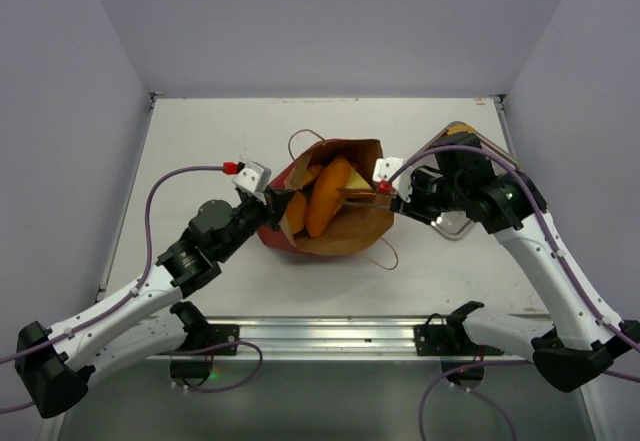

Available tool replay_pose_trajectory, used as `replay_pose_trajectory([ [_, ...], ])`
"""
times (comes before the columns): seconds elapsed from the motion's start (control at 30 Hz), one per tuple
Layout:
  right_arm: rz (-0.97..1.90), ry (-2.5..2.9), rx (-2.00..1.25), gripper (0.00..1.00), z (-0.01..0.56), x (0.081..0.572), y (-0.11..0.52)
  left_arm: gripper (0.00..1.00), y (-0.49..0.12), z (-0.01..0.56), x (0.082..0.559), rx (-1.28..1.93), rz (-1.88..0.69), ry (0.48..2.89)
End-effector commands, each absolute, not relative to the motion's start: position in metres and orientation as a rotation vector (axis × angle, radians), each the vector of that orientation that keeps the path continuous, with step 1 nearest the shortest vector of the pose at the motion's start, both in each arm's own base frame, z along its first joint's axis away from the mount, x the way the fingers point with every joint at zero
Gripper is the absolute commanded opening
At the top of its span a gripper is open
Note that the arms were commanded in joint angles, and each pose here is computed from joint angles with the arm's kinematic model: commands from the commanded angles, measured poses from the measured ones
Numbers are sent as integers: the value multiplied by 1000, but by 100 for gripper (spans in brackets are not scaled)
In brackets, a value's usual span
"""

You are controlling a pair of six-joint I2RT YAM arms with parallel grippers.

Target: Take the fake bread out of the paper bag

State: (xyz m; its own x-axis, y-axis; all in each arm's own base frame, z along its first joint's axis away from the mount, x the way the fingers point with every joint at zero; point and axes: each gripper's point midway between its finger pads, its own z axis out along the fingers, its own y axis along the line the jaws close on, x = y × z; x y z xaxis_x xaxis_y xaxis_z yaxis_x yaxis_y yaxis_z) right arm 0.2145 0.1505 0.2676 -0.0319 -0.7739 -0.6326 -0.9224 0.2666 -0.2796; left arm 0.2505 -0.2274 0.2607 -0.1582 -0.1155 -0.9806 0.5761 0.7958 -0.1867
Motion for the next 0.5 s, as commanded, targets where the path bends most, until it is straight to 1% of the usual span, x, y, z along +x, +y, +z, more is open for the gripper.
replay_pose_trajectory([
  [0.0,-85,1698,-1545,41,306,248,133,0,-235,280,245,419,-677,1566],
  [0.23,-244,1652,-1617,43,299,259,145,0,-239,271,230,480,-734,1568],
  [0.47,-338,1603,-1695,46,299,255,155,0,-237,266,223,490,-755,1577],
])
